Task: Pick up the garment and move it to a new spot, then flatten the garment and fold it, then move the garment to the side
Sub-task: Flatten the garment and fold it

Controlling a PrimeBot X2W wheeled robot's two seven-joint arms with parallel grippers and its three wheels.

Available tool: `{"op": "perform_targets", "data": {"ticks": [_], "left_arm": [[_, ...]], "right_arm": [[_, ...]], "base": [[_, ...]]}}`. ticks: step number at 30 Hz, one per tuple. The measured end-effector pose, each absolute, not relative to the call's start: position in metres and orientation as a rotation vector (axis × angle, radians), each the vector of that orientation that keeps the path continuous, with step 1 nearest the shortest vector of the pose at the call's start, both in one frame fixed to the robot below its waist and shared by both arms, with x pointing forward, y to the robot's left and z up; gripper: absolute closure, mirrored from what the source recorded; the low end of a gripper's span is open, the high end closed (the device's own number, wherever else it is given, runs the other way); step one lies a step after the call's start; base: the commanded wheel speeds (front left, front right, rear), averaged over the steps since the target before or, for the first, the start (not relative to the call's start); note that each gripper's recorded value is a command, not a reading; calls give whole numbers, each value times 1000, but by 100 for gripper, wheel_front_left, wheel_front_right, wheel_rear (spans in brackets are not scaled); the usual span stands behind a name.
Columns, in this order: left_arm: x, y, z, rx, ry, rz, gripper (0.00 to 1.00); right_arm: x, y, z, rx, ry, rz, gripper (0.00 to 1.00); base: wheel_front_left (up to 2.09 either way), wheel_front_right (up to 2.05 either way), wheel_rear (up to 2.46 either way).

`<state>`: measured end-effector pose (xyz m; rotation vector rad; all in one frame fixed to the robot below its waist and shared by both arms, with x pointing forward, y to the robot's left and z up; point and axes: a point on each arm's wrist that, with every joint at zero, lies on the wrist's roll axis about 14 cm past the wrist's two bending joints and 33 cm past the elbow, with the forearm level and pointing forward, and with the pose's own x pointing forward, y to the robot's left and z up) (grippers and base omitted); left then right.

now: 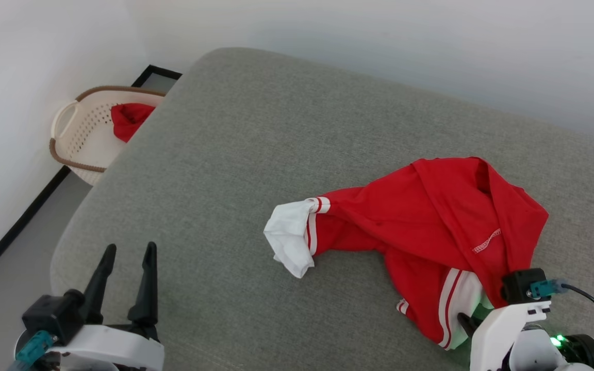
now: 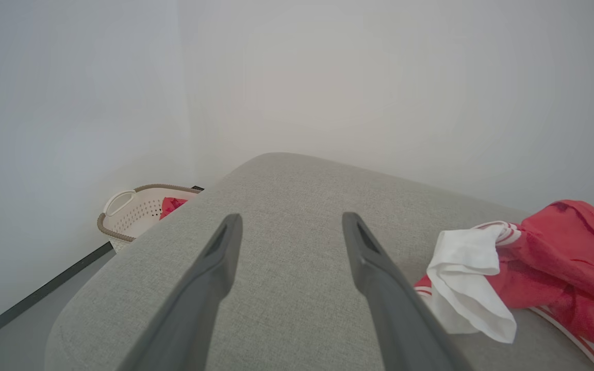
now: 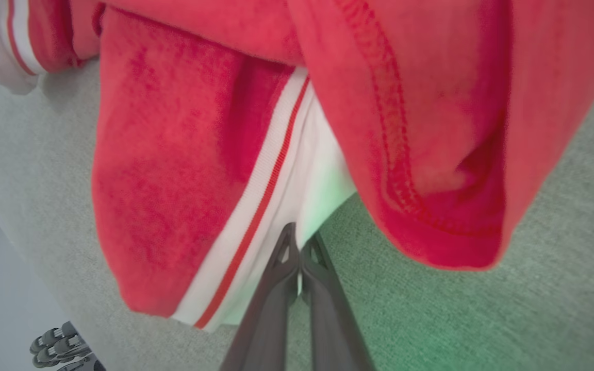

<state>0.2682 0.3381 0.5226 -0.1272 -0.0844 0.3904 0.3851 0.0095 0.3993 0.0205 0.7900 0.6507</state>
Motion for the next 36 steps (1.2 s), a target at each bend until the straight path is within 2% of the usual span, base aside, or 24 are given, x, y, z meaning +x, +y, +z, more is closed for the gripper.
{"op": "perform_targets", "data": {"ticks": [7, 17, 28, 36], "left_arm": [[274, 337, 523, -131, -89, 380, 0], [282, 334, 525, -129, -100, 355, 0], [305, 317, 529, -126, -111, 272, 0], [326, 297, 528, -136, -109, 197, 0]], "right_arm": [[391, 9, 403, 21, 787, 645, 100], [420, -17, 447, -2, 665, 596, 100], [464, -115, 505, -50, 527, 352, 100], [468, -188, 505, -66, 556, 179, 100]], "base": [[0, 0, 0], [0, 0, 0], [0, 0, 0], [0, 0, 0]]}}
